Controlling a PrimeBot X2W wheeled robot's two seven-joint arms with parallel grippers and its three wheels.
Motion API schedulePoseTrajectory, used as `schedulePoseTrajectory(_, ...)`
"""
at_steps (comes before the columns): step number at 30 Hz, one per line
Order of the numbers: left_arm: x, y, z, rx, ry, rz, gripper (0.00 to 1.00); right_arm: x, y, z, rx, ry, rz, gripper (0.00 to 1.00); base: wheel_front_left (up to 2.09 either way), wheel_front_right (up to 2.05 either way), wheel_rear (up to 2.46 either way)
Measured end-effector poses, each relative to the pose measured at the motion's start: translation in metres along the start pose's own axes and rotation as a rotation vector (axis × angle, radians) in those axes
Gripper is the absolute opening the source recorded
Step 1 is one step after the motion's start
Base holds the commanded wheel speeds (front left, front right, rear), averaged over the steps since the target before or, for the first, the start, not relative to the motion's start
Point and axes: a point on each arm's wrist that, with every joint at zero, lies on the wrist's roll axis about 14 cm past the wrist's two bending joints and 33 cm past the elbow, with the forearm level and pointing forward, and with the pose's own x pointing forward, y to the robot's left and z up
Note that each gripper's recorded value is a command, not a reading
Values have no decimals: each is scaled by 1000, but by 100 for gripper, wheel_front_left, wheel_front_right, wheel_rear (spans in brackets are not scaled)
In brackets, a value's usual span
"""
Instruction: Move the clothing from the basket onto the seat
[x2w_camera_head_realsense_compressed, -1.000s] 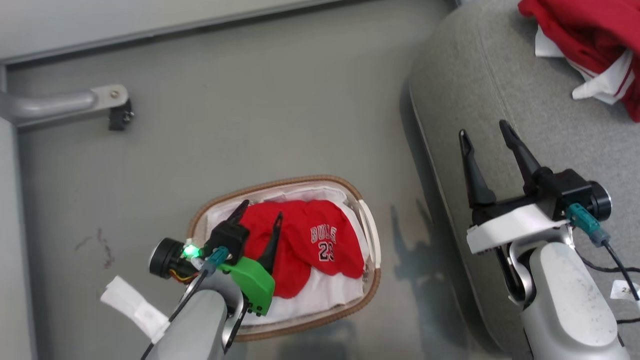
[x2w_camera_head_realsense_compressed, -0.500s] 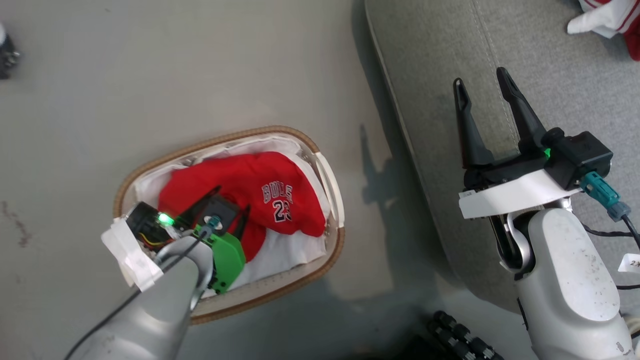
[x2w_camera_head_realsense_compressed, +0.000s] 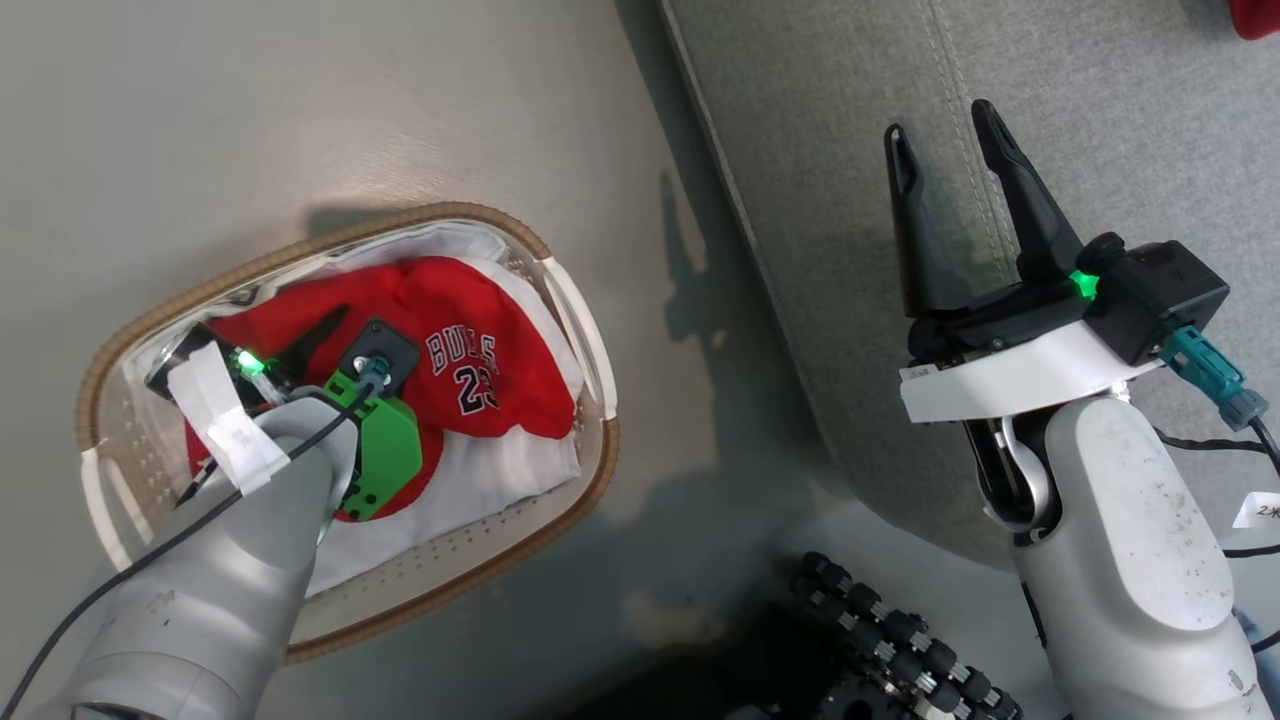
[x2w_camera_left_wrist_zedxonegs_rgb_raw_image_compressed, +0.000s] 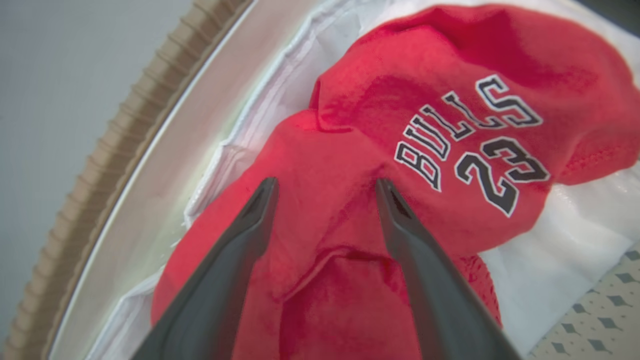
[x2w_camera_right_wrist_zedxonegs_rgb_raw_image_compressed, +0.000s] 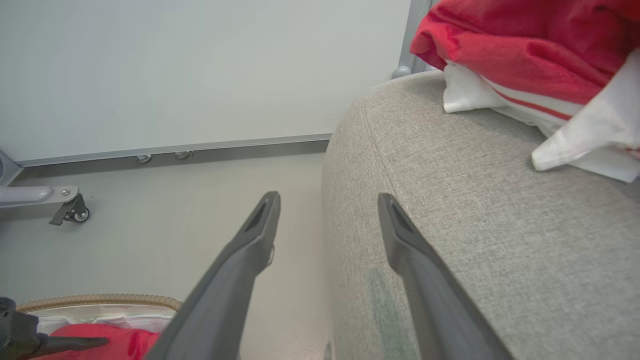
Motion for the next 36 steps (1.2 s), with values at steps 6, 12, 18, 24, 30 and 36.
schedulePoseTrajectory(6,10,-2,-17,26,106,-10,100,-3,-5,-5,-1,19,-14,100,0,0,0)
schedulePoseTrajectory(12,11,-6,-33,13,207,-19,76,-4,-5,-5,2,20,-13,100,0,0,0)
schedulePoseTrajectory(18,7,-6,-55,10,321,-18,8,-5,-6,-6,1,24,-15,100,0,0,0)
schedulePoseTrajectory(24,2,-10,-69,-10,389,-24,0,-5,-8,-8,2,28,-21,100,0,0,0)
schedulePoseTrajectory(30,-2,-15,-63,-29,353,-30,0,-5,-8,-6,6,23,-22,100,0,0,0)
schedulePoseTrajectory(36,-8,-23,-44,-57,268,-39,0,-4,-6,3,6,0,-19,100,0,0,0)
